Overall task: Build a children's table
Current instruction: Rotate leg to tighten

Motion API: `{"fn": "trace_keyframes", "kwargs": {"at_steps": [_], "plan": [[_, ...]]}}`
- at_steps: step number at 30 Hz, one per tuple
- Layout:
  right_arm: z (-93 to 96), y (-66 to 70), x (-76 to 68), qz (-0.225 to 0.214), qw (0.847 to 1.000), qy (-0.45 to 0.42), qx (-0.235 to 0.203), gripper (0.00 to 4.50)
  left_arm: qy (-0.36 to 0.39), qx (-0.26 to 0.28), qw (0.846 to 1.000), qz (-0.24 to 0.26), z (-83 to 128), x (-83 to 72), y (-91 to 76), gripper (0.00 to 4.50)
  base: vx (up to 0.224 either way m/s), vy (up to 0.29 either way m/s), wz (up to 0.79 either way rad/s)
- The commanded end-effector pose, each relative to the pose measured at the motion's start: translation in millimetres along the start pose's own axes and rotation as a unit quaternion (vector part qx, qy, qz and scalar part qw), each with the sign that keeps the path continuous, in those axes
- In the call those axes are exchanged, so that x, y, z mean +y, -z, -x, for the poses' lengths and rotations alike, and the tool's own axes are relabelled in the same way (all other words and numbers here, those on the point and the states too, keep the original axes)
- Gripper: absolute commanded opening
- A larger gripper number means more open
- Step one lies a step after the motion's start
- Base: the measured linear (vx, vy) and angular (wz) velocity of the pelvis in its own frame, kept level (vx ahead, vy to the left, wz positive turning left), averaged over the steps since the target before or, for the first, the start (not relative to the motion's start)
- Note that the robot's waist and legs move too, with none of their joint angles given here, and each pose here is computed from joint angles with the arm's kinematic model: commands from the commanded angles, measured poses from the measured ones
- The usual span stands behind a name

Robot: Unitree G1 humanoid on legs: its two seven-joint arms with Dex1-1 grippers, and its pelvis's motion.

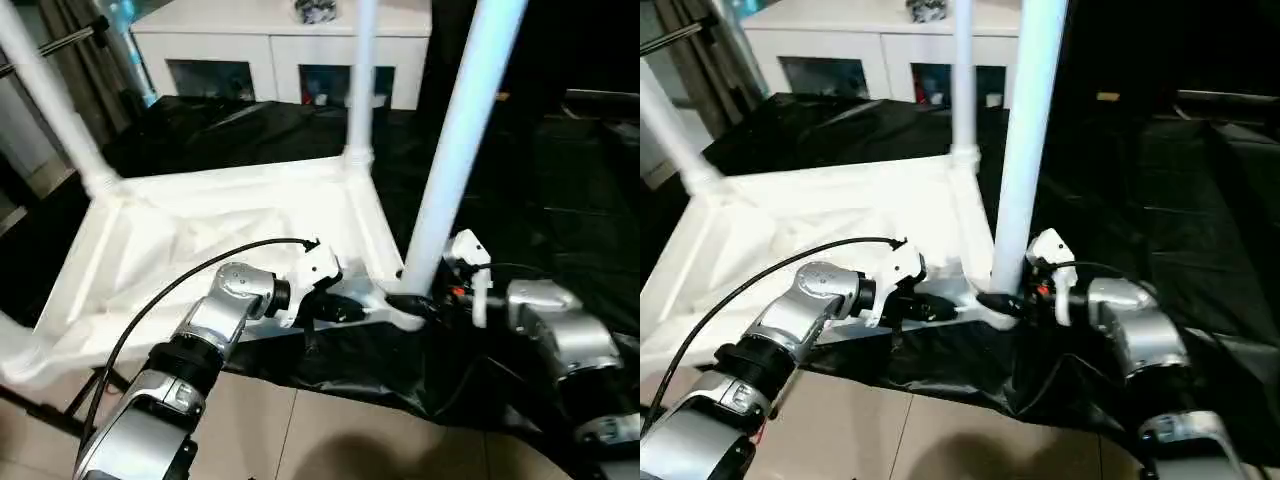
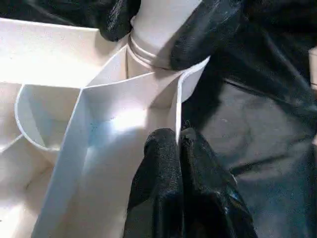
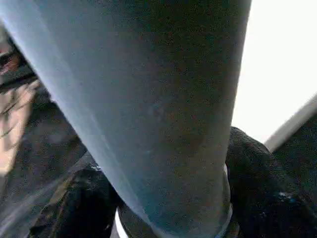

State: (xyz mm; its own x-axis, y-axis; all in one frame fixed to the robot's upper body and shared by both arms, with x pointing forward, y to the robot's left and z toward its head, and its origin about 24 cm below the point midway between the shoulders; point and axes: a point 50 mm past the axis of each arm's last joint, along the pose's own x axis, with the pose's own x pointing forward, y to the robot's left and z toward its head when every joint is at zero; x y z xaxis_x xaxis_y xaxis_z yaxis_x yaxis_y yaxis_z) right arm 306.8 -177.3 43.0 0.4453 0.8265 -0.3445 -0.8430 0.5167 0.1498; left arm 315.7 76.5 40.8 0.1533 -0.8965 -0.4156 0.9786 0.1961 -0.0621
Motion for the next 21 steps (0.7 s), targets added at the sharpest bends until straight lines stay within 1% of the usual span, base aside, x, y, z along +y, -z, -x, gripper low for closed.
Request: {"fn": "trace_keyframes", "kwargs": {"at_steps": [1, 3, 4, 5, 6, 7, 8, 9, 10, 11, 12, 13, 14, 16, 17, 18, 19, 21], "plan": [[-30.1, 31.7, 14.5, -0.047, 0.997, 0.032, 0.045, 2.57, -0.038, -0.021, 0.999, -0.002, -13, 4.8, -16.3, 0.0, 0.0, 0.0, 0.0], [-48.9, 39.1, 19.0, -0.066, 0.993, 0.086, 0.048, 2.56, -0.082, -0.022, 0.996, 0.008, -19, 10.2, -20.2, 0.0, 0.0, 0.0, 0.0], [-58.1, 39.7, 21.9, -0.072, 0.991, 0.104, 0.047, 2.56, -0.1, -0.024, 0.995, 0.01, -22, 12.2, -22.2, 0.0, 0.0, 0.0, 0.0], [-59.4, 39.6, 22.3, -0.073, 0.991, 0.106, 0.047, 2.55, -0.102, -0.024, 0.994, 0.011, -22, 12.4, -22.5, 0.0, 0.0, 0.0, 0.0], [-70.9, 37.1, 24.7, -0.074, 0.987, 0.134, 0.043, 2.55, -0.115, -0.025, 0.993, 0.013, -25, 13.7, -24.9, 0.0, 0.0, 0.0, 0.0], [-78.2, 34.2, 24.9, -0.071, 0.984, 0.158, 0.045, 2.54, -0.12, -0.026, 0.992, 0.013, -26, 14.2, -26.4, 0.0, 0.0, 0.0, 0.0], [-83.4, 32.0, 25.0, -0.067, 0.981, 0.175, 0.049, 2.54, -0.124, -0.026, 0.992, 0.011, -27, 14.5, -27.5, 0.0, 0.0, 0.0, 0.0], [-83.4, 32.0, 25.0, -0.067, 0.981, 0.175, 0.049, 2.54, -0.124, -0.026, 0.992, 0.011, -27, 14.5, -27.5, 0.0, 0.0, 0.0, 0.0], [-93.4, 23.8, 27.0, -0.039, 0.982, 0.177, 0.051, 2.54, -0.123, -0.026, 0.992, 0.003, -29, 14.5, -30.0, 0.0, 0.0, 0.0, 0.0], [-94.6, 21.7, 27.8, -0.036, 0.984, 0.17, 0.045, 2.54, -0.122, -0.026, 0.992, 0.001, -28, 14.5, -30.4, 0.0, 0.0, 0.0, 0.0], [-96.4, 15.3, 27.7, -0.044, 0.986, 0.158, 0.017, 2.54, -0.115, -0.026, 0.993, -0.005, -28, 14.3, -30.8, 0.0, 0.0, 0.0, 0.0], [-96.4, 15.2, 27.6, -0.044, 0.986, 0.158, 0.016, 2.54, -0.115, -0.026, 0.993, -0.005, -28, 14.3, -30.8, 0.0, 0.0, 0.0, 0.0], [-96.5, 13.5, 27.0, -0.05, 0.986, 0.157, 0.008, 2.89, -0.112, -0.025, 0.993, -0.006, -28, 14.2, -30.7, 0.0, 0.0, 0.0, 0.0], [-93.9, 8.7, 24.7, -0.069, 0.987, 0.142, -0.01, 3.27, -0.105, -0.026, 0.994, -0.009, -26, 14.0, -29.9, 0.0, 0.0, 0.0, 0.0], [-92.6, 7.2, 23.8, -0.076, 0.988, 0.136, -0.015, 3.27, -0.102, -0.027, 0.994, -0.009, -25, 13.8, -29.6, 0.0, 0.0, 0.0, 0.0], [-90.2, 5.3, 22.5, -0.078, 0.989, 0.126, -0.02, 3.46, -0.095, -0.027, 0.995, -0.012, -24, 13.2, -29.0, 0.0, 0.0, 0.0, 0.0], [-89.2, 4.4, 21.9, -0.079, 0.989, 0.121, -0.022, 3.46, -0.092, -0.028, 0.995, -0.013, -24, 12.9, -28.7, 0.0, 0.0, 0.0, 0.0], [-85.8, 3.1, 20.5, -0.071, 0.991, 0.11, -0.021, 3.68, -0.077, -0.03, 0.996, -0.018, -23, 11.2, -28.3, 0.0, 0.0, 0.0, 0.0]]}}
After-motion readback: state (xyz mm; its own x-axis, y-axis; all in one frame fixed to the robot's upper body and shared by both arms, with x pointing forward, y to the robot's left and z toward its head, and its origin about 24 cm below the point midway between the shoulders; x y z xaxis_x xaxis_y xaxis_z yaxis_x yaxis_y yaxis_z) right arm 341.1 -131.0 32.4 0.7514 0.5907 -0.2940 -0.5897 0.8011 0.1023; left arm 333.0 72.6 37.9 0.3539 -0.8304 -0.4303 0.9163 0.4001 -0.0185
